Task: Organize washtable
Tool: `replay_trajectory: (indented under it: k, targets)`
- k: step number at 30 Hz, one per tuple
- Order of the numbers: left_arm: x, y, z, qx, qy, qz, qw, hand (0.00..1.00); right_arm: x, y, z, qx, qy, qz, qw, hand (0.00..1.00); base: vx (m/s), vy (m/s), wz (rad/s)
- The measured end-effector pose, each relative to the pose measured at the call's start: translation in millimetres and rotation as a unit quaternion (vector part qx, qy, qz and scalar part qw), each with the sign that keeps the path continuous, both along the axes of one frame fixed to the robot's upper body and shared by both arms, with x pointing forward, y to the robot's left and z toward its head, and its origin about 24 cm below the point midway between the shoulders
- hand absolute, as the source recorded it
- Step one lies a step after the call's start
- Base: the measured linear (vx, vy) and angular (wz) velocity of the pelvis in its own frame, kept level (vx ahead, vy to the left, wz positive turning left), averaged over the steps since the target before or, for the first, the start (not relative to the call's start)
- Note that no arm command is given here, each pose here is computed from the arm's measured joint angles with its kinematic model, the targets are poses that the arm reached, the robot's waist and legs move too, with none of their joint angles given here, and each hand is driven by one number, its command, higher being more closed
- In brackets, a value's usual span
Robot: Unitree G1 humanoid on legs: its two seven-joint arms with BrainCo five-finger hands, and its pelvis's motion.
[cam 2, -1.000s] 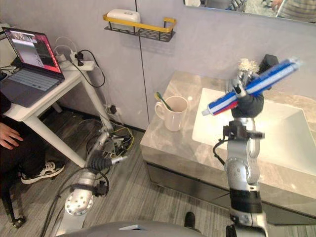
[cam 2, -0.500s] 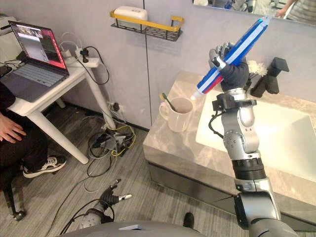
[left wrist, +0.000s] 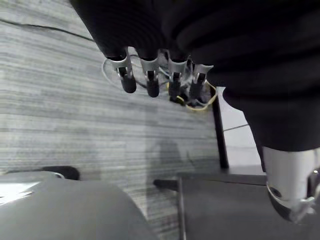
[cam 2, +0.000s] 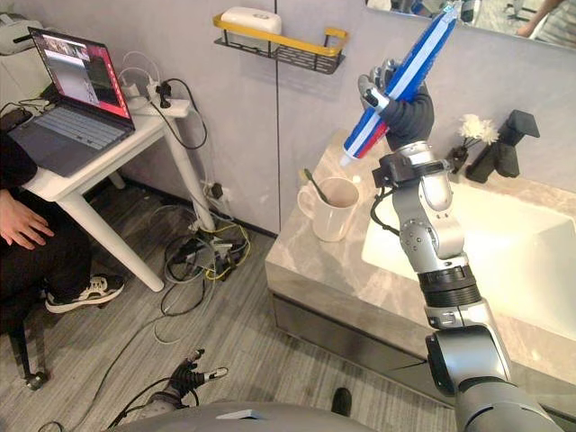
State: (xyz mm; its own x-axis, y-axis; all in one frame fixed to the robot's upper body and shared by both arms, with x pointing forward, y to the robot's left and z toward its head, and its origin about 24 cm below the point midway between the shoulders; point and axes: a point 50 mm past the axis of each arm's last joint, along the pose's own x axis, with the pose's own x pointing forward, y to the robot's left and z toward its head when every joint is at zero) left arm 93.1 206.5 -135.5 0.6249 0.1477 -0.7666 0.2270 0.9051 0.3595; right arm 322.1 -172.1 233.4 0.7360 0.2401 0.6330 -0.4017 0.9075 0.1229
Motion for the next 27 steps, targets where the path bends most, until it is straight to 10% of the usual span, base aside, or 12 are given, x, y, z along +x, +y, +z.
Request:
replay_trajectory:
  k: [27]
  targets:
    - [-25.4,10.5,-13.0,0.000,0.060,0.051,0.997,0.00,2.7,5.4,-6.7,-0.063,0.017,-0.008,0.998,1.00,0.00,0.000,0.00]
